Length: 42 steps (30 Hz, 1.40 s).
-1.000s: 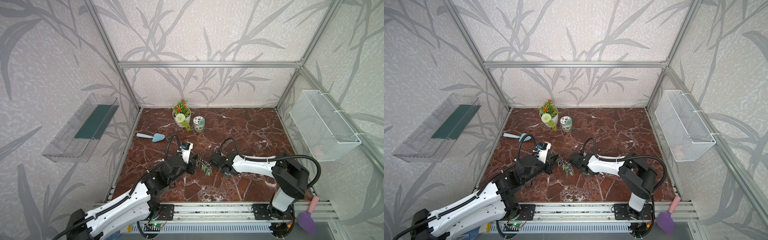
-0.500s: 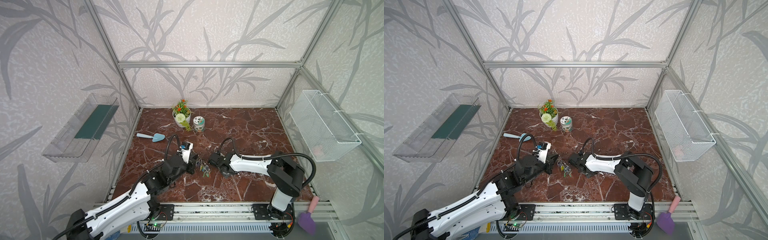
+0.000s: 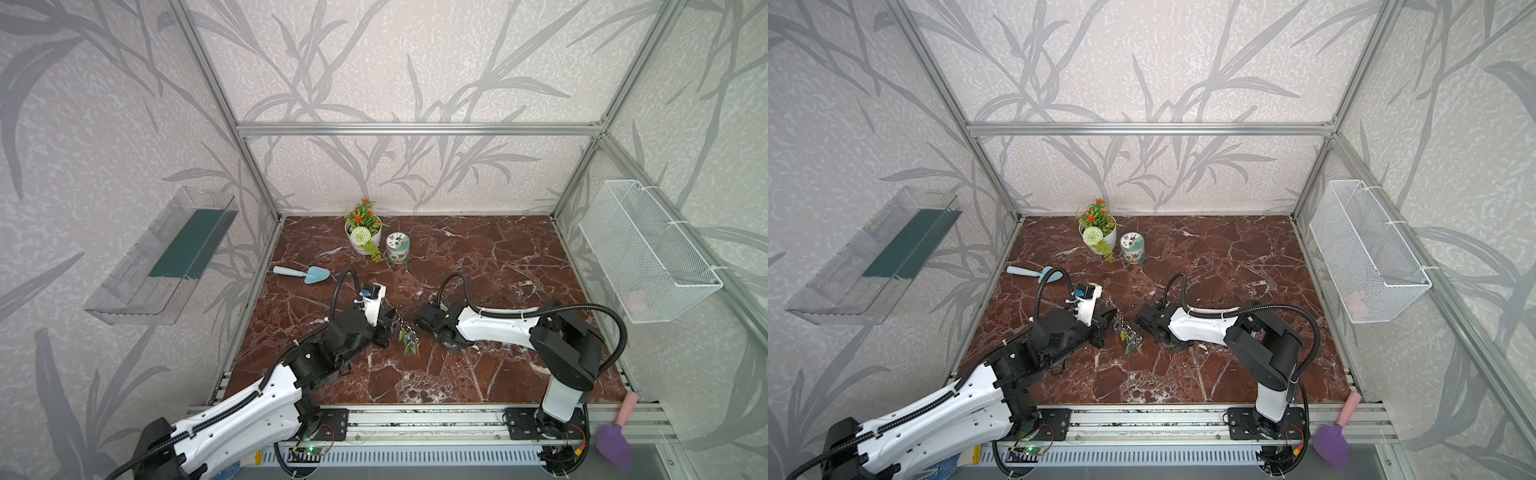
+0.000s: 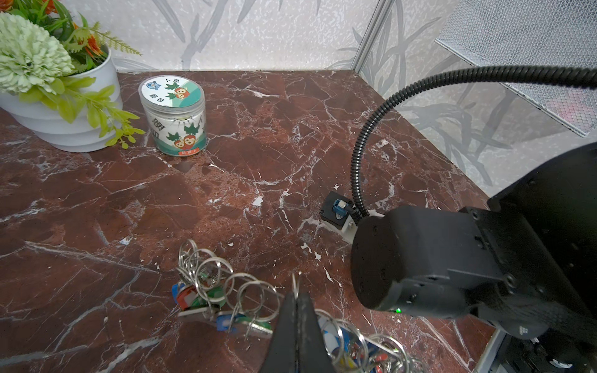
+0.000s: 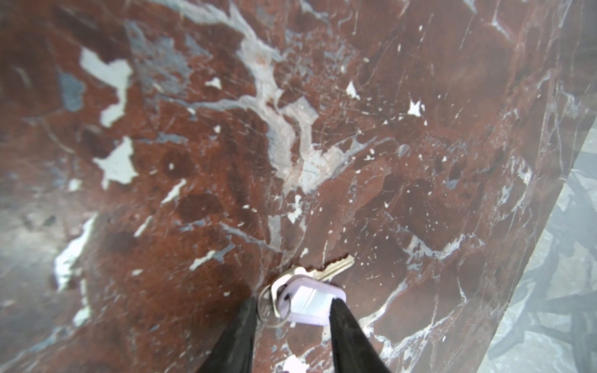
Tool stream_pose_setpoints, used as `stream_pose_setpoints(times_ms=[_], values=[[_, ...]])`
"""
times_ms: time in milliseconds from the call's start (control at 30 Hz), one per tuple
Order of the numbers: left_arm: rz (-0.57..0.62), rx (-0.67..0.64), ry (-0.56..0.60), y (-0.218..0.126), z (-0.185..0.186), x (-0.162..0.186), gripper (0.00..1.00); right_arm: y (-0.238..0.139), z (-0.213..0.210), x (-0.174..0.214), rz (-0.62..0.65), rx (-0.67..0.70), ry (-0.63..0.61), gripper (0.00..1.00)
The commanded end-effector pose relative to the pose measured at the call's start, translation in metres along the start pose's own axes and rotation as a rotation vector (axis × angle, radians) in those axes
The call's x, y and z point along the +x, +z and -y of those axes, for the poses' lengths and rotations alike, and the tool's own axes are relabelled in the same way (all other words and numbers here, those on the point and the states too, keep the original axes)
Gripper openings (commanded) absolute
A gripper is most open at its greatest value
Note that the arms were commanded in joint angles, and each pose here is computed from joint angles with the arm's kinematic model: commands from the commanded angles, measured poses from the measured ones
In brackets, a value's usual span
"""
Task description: Put the keys on the keyring
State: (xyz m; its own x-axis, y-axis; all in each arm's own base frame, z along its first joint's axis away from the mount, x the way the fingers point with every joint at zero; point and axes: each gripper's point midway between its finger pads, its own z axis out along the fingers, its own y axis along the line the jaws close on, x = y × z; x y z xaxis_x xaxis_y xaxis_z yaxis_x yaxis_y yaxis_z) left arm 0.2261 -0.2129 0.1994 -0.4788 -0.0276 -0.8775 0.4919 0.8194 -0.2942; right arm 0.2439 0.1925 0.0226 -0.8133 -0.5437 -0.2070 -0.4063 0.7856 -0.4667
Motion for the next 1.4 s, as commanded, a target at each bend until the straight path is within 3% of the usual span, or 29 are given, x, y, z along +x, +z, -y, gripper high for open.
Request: stream_pose_setpoints(times_ms=[0,400,833,1100,1200,1367], values=[[0.098,0.039,-0.018,-0.004,0.01,-0.029,0.0,-0.001,0.008,-0.008,0.013,0.033,0.024,0.41],[0.094,0.038,-0.024,-0.002,0.009,-0.029,0.0,0.001,0.024,-0.015,0.028,0.038,0.067,0.41],[0.091,0.037,-0.028,-0.001,0.008,-0.029,0.0,0.006,0.017,-0.026,0.026,0.007,0.034,0.29],[0.09,0.035,-0.029,0.0,0.007,-0.028,0.0,0.006,0.017,-0.023,0.007,-0.017,0.038,0.29],[0.091,0.035,-0.032,-0.001,0.007,-0.029,0.0,-0.006,0.018,-0.021,0.012,-0.089,0.111,0.3],[0.092,0.042,-0.038,-0.001,0.008,-0.029,0.0,-0.028,0.02,-0.021,0.039,-0.331,0.378,0.31]])
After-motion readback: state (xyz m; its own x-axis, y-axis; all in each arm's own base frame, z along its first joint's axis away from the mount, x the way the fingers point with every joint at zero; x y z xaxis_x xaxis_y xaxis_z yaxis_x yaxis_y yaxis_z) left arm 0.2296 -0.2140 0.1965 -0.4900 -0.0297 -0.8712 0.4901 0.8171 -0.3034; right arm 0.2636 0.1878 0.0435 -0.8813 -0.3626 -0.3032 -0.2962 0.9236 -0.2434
